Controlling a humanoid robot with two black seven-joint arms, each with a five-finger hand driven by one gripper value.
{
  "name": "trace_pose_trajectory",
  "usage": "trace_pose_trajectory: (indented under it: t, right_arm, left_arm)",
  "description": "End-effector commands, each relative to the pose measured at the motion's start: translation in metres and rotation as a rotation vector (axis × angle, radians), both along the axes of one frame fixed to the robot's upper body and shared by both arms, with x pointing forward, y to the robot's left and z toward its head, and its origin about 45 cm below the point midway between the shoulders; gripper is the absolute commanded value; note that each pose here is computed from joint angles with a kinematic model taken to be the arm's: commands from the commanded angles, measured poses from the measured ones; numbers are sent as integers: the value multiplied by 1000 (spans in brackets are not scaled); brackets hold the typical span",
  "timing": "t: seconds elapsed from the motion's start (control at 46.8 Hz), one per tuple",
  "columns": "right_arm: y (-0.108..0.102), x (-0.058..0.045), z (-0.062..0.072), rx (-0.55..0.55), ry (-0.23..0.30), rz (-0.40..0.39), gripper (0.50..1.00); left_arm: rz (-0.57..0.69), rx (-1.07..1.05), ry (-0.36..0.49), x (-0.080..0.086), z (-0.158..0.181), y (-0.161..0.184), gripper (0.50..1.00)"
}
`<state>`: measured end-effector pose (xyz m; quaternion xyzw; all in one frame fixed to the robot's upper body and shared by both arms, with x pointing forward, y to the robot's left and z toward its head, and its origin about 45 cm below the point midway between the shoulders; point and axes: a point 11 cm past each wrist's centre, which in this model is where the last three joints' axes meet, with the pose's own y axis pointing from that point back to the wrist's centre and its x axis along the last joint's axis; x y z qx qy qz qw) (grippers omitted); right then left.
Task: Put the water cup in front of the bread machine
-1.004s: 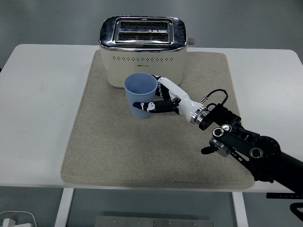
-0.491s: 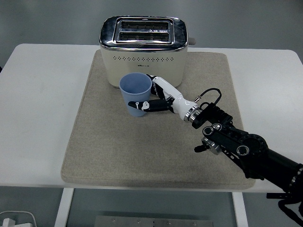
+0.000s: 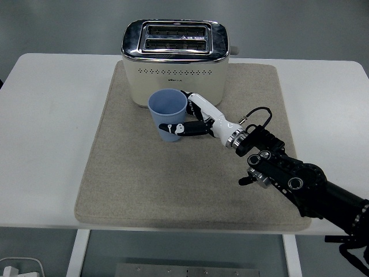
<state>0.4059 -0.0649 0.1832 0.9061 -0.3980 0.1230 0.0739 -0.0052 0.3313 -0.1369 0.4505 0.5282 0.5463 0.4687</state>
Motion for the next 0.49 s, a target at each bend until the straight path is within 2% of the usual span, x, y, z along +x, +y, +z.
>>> trace_pose_trajectory:
  t: [0.0, 0.021, 0.043, 0.47]
  right_arm:
    - [1, -2, -3, -10, 5, 11, 700]
    - [1, -2, -4, -13, 6, 12, 863]
    - [1, -3, -4, -14, 6, 15, 963]
    - [3, -3, -2, -8, 8, 20, 956]
  left_arm:
    - [0, 1, 0, 0, 0, 0, 999]
    - [0, -1, 0, 0, 0, 0, 999]
    - [0, -1, 0, 0, 0, 0, 999]
    - [0, 1, 0, 0, 0, 0, 999]
